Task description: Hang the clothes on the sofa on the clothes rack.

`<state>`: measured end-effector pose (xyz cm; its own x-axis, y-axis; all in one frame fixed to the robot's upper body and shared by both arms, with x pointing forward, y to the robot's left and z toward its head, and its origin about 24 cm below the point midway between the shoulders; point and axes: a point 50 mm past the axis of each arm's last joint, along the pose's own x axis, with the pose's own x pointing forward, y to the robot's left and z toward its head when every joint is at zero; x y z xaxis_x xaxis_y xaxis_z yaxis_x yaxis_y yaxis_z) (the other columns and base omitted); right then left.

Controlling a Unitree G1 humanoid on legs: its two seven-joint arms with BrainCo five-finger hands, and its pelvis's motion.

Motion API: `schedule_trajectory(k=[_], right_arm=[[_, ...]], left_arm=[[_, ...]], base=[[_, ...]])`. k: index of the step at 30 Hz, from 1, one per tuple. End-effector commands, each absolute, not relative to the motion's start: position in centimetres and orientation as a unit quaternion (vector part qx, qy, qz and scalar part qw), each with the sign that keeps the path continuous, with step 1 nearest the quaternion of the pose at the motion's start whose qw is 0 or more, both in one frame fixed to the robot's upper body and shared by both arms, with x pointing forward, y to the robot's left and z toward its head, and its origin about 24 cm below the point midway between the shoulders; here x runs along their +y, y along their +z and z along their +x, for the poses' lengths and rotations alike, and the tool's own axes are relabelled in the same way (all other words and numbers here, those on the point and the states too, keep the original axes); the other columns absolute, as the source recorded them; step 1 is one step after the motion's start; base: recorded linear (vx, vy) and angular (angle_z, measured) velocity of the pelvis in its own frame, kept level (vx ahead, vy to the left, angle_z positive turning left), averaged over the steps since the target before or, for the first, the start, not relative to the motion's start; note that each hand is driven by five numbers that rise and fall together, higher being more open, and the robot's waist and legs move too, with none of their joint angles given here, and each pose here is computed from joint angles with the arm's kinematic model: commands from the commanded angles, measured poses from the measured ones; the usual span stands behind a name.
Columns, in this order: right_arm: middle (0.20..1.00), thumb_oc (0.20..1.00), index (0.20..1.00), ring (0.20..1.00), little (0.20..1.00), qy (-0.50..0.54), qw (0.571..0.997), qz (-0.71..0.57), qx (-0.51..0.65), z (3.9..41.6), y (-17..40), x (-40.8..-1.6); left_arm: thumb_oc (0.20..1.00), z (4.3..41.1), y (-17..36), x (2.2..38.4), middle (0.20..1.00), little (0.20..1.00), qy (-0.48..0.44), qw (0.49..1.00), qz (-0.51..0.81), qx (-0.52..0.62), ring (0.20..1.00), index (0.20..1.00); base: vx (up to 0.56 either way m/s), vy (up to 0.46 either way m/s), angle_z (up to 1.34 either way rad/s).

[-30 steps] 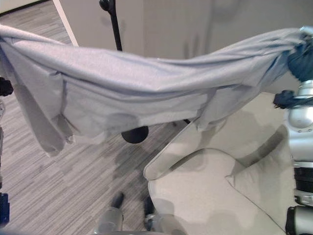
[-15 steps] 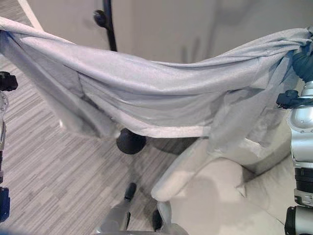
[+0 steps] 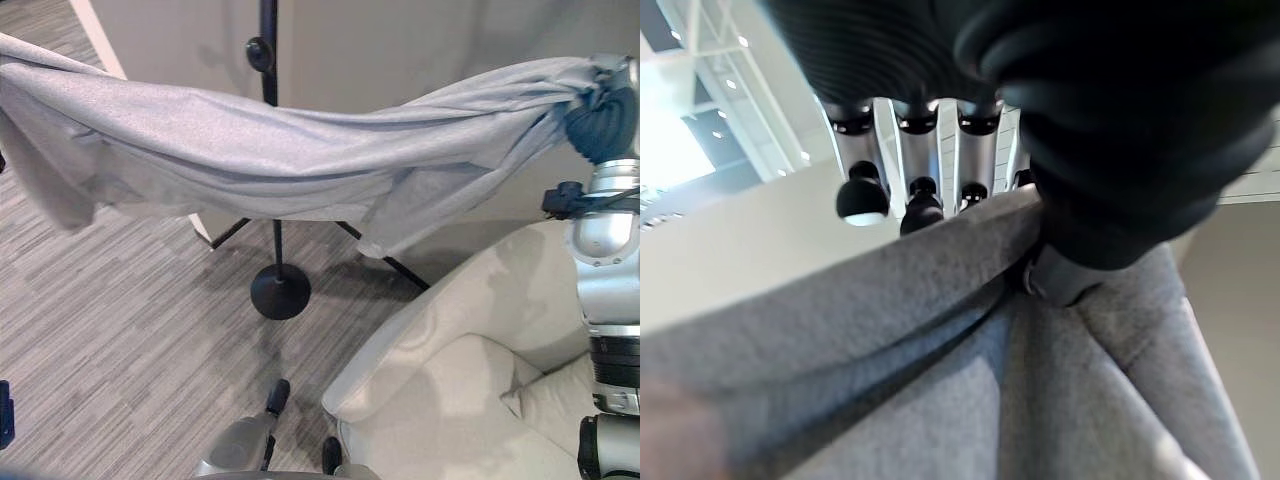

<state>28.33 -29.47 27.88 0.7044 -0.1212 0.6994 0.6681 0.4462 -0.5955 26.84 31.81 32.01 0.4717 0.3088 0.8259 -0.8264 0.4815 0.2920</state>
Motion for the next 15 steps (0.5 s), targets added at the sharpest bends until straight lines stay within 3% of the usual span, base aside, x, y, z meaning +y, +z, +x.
schedule_trajectory(k=[1, 11, 15], right_arm=[[0.200, 0.200, 0.200, 0.200, 0.200, -0.274, 0.772, -0.466, -0.334, 27.4, 30.0, -29.5], [0.200, 0.200, 0.200, 0.200, 0.200, -0.296, 0.772, -0.460, -0.324, 26.7, 29.9, -31.0], [0.200, 0.200, 0.200, 0.200, 0.200, -0.306, 0.768, -0.468, -0.312, 26.8, 29.9, -31.5]], left_arm=[[0.200, 25.0, 33.4, 31.9, 0.200, 0.200, 0.384, 0.739, 0.381, -0.402, 0.200, 0.200], [0.200, 25.4, 33.4, 30.8, 0.200, 0.200, 0.360, 0.749, 0.372, -0.412, 0.200, 0.200], [0.200, 25.5, 34.4, 30.5, 0.200, 0.200, 0.354, 0.743, 0.381, -0.421, 0.200, 0.200]], base=[[0.01, -0.010, -0.20], [-0.04, -0.022, 0.23], [-0.01, 0.199, 0.00]])
